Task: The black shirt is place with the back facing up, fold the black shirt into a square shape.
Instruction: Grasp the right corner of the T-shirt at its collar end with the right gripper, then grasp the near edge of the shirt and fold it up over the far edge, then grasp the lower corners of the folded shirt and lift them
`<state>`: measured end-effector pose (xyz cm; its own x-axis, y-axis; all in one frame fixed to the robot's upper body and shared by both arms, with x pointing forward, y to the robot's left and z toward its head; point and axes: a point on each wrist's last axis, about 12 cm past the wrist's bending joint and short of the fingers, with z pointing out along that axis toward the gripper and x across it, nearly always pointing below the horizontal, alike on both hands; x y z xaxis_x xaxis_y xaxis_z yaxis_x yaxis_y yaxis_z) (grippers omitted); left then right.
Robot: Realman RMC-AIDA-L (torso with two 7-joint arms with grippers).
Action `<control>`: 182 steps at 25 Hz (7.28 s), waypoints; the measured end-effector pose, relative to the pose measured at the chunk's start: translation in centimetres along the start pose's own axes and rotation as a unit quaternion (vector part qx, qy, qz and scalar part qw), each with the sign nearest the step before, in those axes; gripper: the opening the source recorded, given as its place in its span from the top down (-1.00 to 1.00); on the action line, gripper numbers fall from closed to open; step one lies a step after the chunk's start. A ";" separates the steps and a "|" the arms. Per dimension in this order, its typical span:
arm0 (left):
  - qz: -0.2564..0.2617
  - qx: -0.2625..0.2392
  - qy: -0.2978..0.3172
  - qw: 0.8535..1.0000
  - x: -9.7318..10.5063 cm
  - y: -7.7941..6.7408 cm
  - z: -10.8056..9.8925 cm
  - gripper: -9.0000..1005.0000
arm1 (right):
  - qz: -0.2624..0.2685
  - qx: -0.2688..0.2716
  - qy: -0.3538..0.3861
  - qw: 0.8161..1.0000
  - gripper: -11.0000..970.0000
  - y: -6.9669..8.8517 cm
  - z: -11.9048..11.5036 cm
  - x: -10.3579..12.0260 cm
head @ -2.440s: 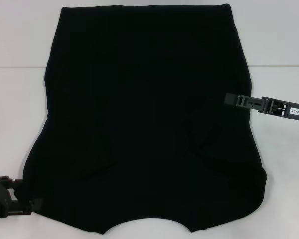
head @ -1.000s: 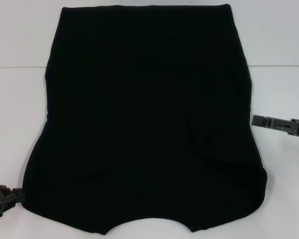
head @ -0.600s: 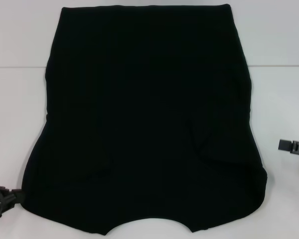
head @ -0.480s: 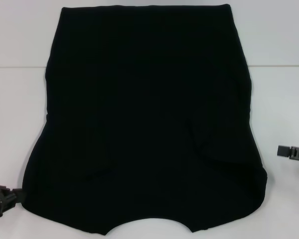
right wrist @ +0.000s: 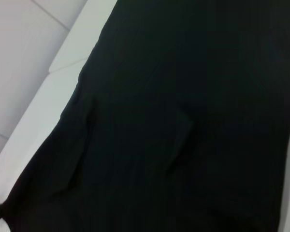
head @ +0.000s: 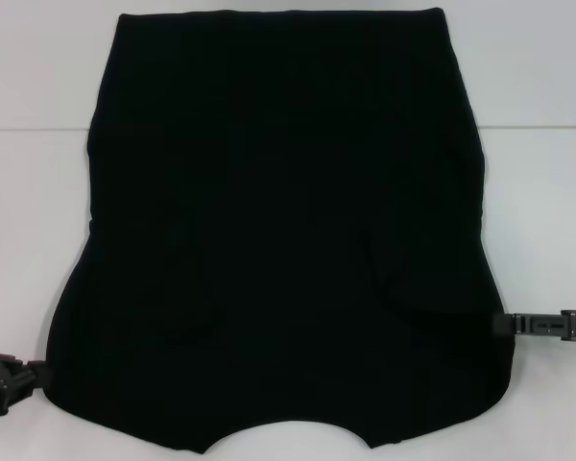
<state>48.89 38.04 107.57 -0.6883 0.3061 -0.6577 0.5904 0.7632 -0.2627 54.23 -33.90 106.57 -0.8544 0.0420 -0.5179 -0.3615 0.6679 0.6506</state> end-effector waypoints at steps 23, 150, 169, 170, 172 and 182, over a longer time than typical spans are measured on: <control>0.006 0.000 -0.003 1.000 -0.6 0.1 0.2 0.88 | -0.004 0.004 0.015 1.000 0.47 0.1 0.8 0.5; -0.052 -0.126 -0.211 0.968 -17.0 -0.8 14.8 0.87 | -0.125 0.238 -0.191 0.944 0.62 2.2 9.1 -13.5; -0.056 -0.151 -0.216 0.963 -17.4 0.0 13.5 -0.18 | -0.109 0.246 -0.235 0.934 -0.39 1.8 7.7 -13.9; -0.064 -0.139 -0.221 0.963 -17.1 0.1 13.1 -0.25 | -0.110 0.242 -0.235 0.935 -0.41 1.7 7.5 -13.8; -0.074 -0.114 -0.227 0.964 -16.5 0.1 12.4 -0.41 | -0.109 0.226 -0.232 0.940 -0.42 1.5 7.0 -13.4; -0.093 0.008 -0.207 0.974 -10.7 0.1 6.9 -0.77 | -0.080 0.084 -0.239 0.964 -0.42 0.4 2.7 -8.4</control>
<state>59.25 30.87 109.71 -0.5574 -0.0951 -0.8248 0.4800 0.7736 -0.4136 62.34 -31.99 109.65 -0.5081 0.2395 -0.8273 -0.3754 0.8030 0.4630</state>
